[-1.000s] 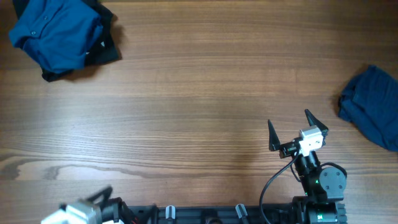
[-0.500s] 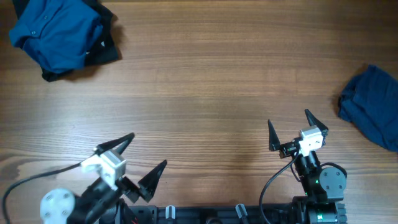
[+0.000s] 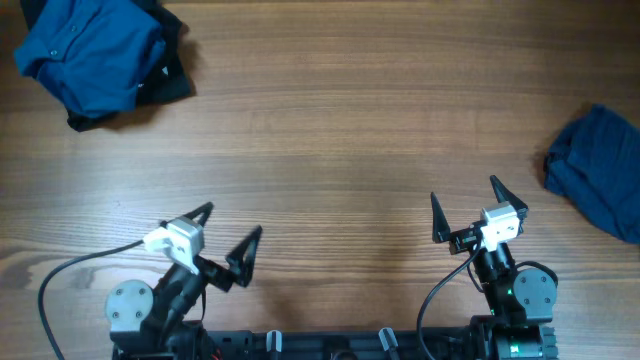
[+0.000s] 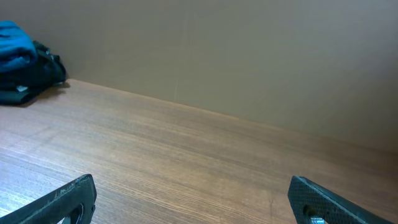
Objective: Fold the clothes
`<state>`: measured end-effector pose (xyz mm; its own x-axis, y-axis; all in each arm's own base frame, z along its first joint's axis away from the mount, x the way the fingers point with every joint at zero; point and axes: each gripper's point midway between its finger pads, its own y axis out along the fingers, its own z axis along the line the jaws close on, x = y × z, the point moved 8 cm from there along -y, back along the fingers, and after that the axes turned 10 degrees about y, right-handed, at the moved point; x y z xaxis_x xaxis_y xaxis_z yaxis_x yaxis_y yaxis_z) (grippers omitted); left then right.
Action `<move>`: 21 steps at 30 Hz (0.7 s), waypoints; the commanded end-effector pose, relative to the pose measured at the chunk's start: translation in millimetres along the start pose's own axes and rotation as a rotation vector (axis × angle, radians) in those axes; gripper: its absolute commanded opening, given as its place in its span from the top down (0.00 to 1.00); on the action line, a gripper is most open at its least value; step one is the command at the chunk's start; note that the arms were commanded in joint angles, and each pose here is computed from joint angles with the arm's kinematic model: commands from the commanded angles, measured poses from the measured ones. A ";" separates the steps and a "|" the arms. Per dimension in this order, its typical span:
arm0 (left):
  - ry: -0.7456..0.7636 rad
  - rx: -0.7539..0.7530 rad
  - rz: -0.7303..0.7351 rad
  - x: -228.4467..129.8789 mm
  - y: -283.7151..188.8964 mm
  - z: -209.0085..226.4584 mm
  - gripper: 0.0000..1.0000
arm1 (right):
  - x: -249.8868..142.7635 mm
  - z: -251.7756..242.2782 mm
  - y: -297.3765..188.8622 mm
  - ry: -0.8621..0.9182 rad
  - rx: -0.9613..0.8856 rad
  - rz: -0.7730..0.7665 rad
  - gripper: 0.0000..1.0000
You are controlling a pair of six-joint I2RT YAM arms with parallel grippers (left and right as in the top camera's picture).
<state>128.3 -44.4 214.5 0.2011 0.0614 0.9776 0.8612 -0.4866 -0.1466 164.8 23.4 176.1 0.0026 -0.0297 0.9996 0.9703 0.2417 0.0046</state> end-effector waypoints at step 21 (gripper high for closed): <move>-0.090 0.339 -0.055 -39.1 17.4 50.1 0.00 | 2.0 0.2 -0.8 -0.016 0.004 -0.015 0.00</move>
<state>157.0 -16.8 166.6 0.2049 0.1504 0.9672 0.9618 -0.2141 -0.1704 164.8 23.4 176.1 0.0026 -0.0297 0.9996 0.9703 0.2417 0.0046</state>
